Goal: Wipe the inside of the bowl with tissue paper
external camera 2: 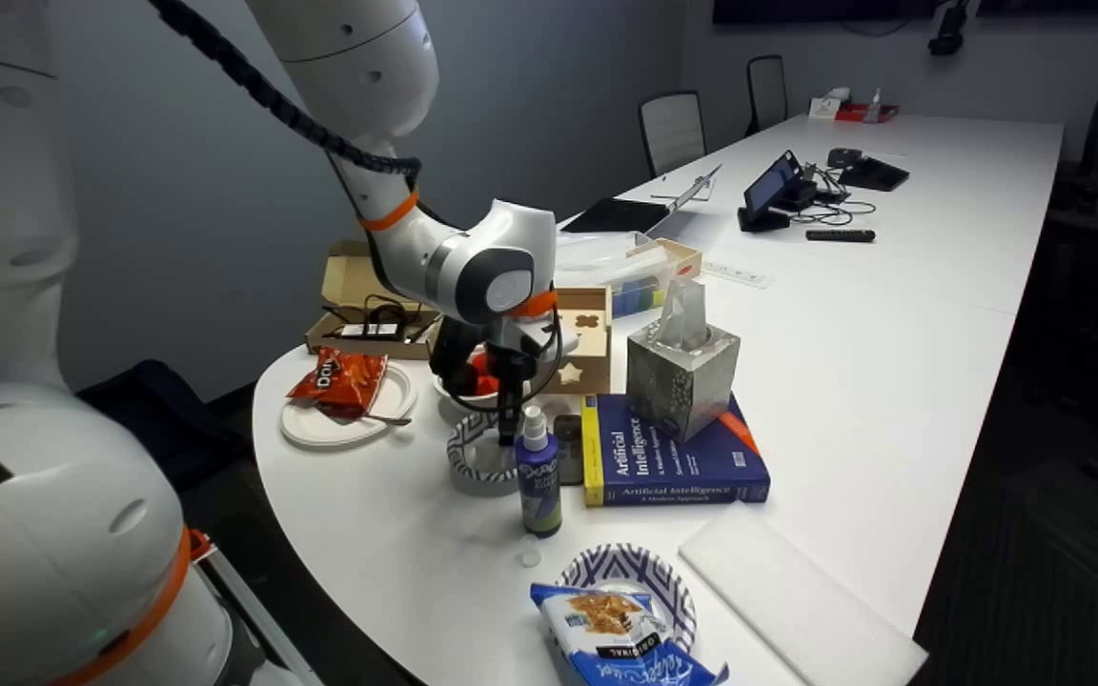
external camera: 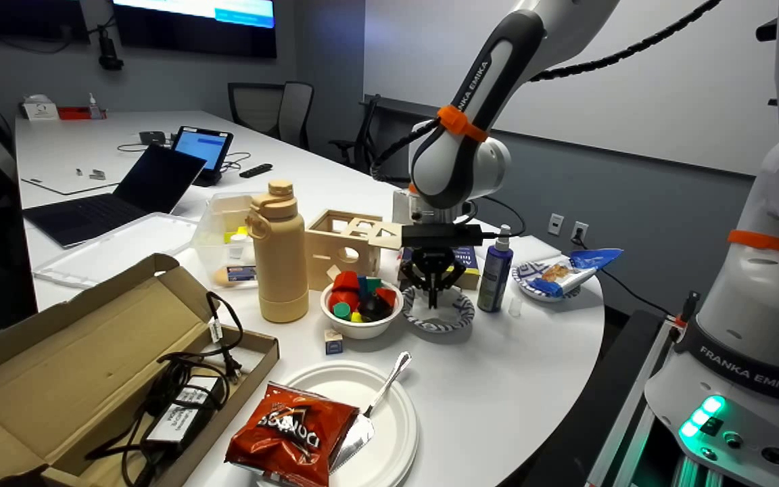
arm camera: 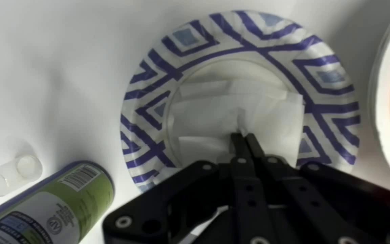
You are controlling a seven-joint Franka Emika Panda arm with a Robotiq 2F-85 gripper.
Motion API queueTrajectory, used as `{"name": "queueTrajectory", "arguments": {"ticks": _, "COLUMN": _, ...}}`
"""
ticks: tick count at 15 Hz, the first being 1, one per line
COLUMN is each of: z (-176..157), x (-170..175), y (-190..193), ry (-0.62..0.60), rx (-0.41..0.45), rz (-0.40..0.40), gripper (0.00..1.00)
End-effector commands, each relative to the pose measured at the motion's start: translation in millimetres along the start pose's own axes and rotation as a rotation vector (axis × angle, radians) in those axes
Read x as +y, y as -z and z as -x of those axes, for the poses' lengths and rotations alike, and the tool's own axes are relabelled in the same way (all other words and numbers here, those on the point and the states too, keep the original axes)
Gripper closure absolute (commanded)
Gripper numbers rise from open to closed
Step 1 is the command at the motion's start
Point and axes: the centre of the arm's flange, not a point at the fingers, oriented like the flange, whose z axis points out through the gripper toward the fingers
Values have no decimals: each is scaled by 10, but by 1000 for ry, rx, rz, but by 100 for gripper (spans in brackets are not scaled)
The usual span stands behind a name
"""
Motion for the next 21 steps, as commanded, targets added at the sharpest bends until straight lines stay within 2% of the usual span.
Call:
{"name": "queueTrajectory", "arguments": {"ticks": 1, "z": 89, "x": 45, "y": 94, "ry": 36, "rx": 7, "rz": -60, "gripper": 99}}
{"name": "queueTrajectory", "arguments": {"ticks": 7, "z": 206, "x": 37, "y": 137, "ry": 79, "rx": -53, "rz": -71, "gripper": 99}}
{"name": "queueTrajectory", "arguments": {"ticks": 14, "z": 242, "x": 171, "y": 75, "ry": 36, "rx": -137, "rz": 33, "gripper": 99}}
{"name": "queueTrajectory", "arguments": {"ticks": 17, "z": 225, "x": 222, "y": 53, "ry": -13, "rx": -119, "rz": 75, "gripper": 99}}
{"name": "queueTrajectory", "arguments": {"ticks": 21, "z": 167, "x": 251, "y": 37, "ry": -50, "rx": -40, "rz": 74, "gripper": 99}}
